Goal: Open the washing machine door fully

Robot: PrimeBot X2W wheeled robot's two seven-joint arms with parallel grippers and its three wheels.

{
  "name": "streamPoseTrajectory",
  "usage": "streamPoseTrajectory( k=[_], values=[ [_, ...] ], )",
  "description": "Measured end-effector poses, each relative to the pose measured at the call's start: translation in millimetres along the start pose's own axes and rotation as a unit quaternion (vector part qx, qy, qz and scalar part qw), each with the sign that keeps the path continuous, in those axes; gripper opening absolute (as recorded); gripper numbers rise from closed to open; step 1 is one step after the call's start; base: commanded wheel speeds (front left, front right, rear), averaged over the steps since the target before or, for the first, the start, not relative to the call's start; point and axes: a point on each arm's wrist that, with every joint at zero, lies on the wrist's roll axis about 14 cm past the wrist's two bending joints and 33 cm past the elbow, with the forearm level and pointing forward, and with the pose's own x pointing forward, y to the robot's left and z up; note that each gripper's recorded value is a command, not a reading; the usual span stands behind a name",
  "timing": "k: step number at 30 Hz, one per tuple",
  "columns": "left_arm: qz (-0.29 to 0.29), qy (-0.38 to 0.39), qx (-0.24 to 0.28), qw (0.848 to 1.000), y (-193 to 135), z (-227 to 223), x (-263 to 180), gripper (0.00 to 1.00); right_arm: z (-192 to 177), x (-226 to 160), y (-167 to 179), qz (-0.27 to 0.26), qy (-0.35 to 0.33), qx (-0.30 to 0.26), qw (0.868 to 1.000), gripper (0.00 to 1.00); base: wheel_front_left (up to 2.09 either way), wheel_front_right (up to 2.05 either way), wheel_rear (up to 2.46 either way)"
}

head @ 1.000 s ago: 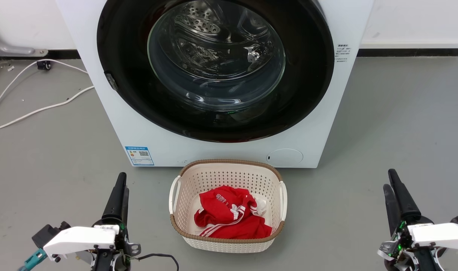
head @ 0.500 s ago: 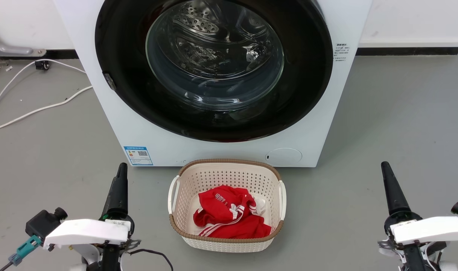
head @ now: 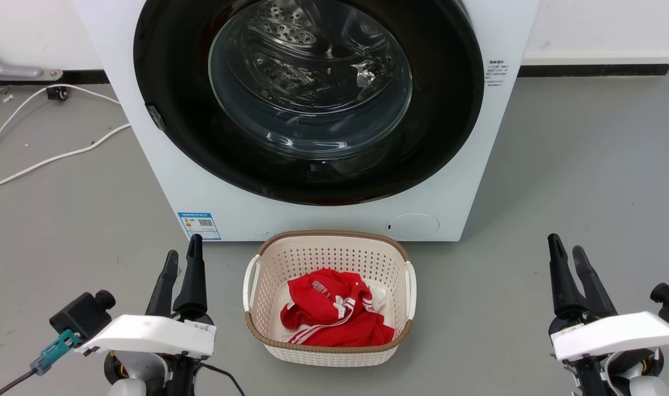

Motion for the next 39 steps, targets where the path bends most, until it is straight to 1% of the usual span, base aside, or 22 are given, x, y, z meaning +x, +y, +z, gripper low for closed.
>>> streamPoseTrajectory(
  k=[9, 18, 30, 39],
  values=[
    [-0.006, 0.001, 0.072, 0.997, -3, -3, 1, 1.00, -5, 0, 0, 0.004, 0.010, -0.067, 0.998, 1.00, 0.00, 0.00, 0.00],
    [-0.016, -0.002, 0.136, 0.991, -8, -3, 3, 1.00, -6, 0, 3, 0.012, 0.011, -0.124, 0.992, 1.00, 0.00, 0.00, 0.00],
    [-0.028, -0.010, 0.217, 0.976, -14, -2, 4, 1.00, -3, 0, 10, 0.026, 0.007, -0.188, 0.982, 1.00, 0.00, 0.00, 0.00],
    [-0.036, -0.017, 0.265, 0.963, -18, -2, 4, 1.00, -6, -5, 11, 0.030, 0.015, -0.231, 0.972, 1.00, 0.00, 0.00, 0.00]
  ],
)
